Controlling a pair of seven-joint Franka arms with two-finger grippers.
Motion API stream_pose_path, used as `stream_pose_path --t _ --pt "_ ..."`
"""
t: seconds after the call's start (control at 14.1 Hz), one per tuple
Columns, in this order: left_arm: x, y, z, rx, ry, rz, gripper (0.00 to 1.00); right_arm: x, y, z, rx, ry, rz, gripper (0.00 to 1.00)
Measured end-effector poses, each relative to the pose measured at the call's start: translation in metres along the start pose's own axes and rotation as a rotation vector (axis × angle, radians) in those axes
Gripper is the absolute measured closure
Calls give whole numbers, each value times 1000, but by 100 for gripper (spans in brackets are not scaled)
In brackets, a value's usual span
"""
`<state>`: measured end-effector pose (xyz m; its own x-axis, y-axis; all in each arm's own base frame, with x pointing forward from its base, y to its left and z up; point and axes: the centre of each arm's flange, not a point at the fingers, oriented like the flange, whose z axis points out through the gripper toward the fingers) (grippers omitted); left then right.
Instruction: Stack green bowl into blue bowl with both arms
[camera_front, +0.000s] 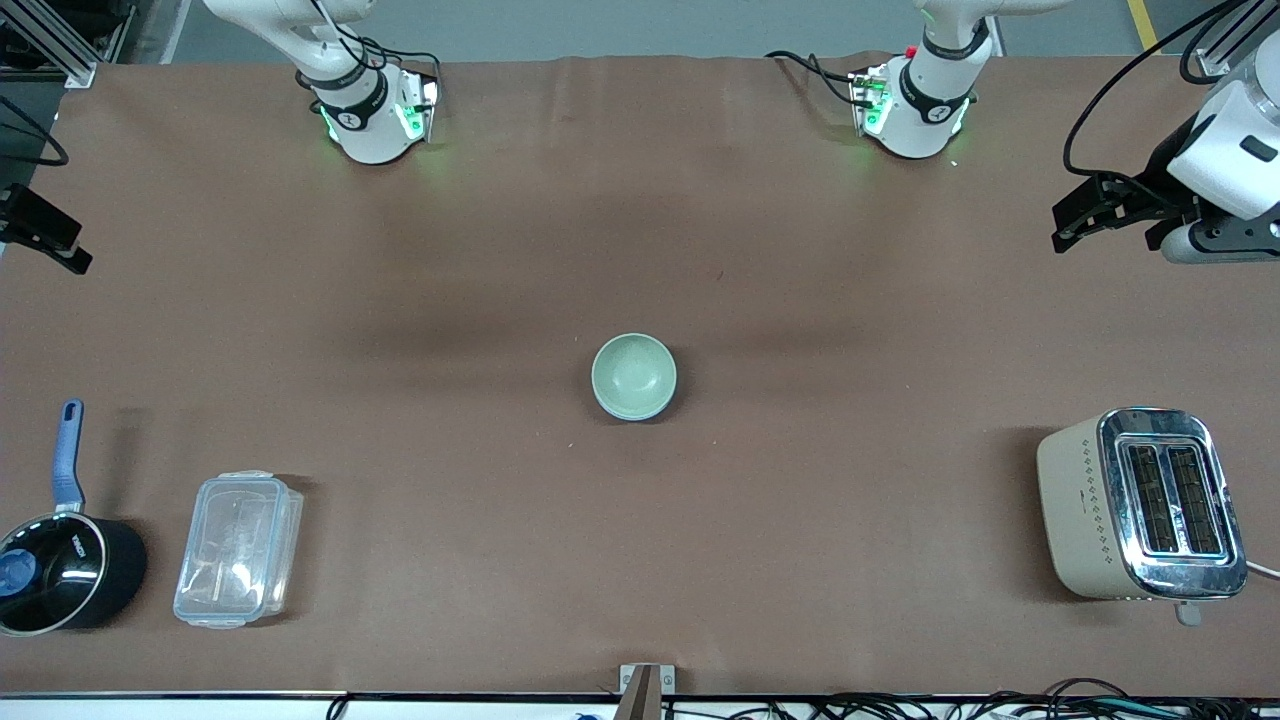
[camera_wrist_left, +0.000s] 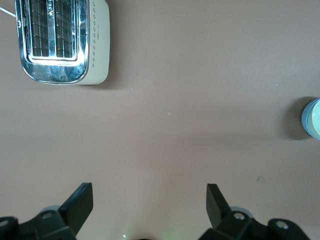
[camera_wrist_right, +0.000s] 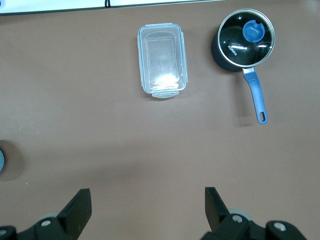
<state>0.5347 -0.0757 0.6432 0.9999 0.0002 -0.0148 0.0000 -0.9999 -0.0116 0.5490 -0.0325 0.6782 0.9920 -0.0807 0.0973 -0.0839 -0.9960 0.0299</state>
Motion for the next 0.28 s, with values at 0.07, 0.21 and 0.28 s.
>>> stream_pose_path --t 0.07,0.21,0.28 --pt "0 0 0 0 0 0 0 0 -1 0 0 0 -2 0" --pt "0 0 0 0 0 0 0 0 -1 0 0 -3 -4 0" --pt "0 0 0 0 1 0 0 0 -1 0 0 -4 -4 0"
